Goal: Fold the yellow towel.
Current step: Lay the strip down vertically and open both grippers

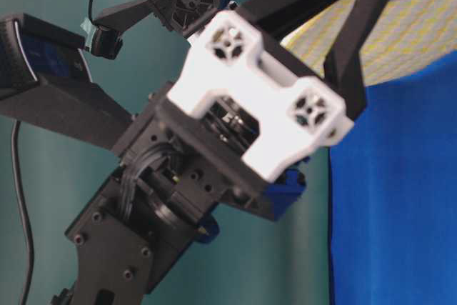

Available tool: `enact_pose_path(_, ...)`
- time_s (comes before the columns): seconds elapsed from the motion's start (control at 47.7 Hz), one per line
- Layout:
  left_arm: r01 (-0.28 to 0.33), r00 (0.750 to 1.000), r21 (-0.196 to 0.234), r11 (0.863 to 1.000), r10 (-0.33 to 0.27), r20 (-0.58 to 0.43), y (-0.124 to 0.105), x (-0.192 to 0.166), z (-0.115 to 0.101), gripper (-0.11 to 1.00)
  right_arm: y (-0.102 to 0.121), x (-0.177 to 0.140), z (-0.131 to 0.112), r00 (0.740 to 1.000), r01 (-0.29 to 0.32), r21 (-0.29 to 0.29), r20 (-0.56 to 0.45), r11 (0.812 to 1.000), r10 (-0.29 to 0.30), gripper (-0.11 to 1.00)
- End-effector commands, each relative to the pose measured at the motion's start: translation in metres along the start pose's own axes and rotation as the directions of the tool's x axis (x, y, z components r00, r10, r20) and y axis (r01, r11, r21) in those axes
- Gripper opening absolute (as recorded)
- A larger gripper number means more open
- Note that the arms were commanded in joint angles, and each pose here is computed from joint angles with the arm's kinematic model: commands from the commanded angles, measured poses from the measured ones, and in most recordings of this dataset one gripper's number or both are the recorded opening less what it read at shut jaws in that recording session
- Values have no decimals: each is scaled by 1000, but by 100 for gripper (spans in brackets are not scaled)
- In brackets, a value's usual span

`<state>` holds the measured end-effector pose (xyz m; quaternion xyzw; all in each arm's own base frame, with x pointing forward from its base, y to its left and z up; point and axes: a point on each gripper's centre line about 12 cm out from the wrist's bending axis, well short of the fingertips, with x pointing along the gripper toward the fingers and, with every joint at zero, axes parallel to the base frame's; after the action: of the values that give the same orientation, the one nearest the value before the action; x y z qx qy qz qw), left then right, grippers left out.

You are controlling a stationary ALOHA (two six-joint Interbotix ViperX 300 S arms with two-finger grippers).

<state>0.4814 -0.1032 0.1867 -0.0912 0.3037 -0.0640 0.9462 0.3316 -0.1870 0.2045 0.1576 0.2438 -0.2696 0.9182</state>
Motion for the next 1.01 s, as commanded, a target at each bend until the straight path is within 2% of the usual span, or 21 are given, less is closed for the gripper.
enact_pose_path(0.0,28,999,15,1000,-28,32,-14,-9,10,4,-4,-2,18,999,7,6,53,1000,-7,3)
enact_pose_path(0.293,37,999,18,999,-38,37,-15,-13,-10,4,1,16,17,1000,2,-6,27,1000,-2,3)
enact_pose_path(0.629,40,999,11,999,-40,25,-10,-34,-45,4,22,53,22,999,-37,-56,-11,998,36,3)
enact_pose_path(0.776,34,999,9,999,-35,9,-5,-44,-61,4,29,65,23,999,-48,-62,-21,997,46,3)
enact_pose_path(0.985,28,1000,9,1000,-27,-14,-1,-49,-73,4,32,77,20,998,-52,-60,-35,997,50,3)
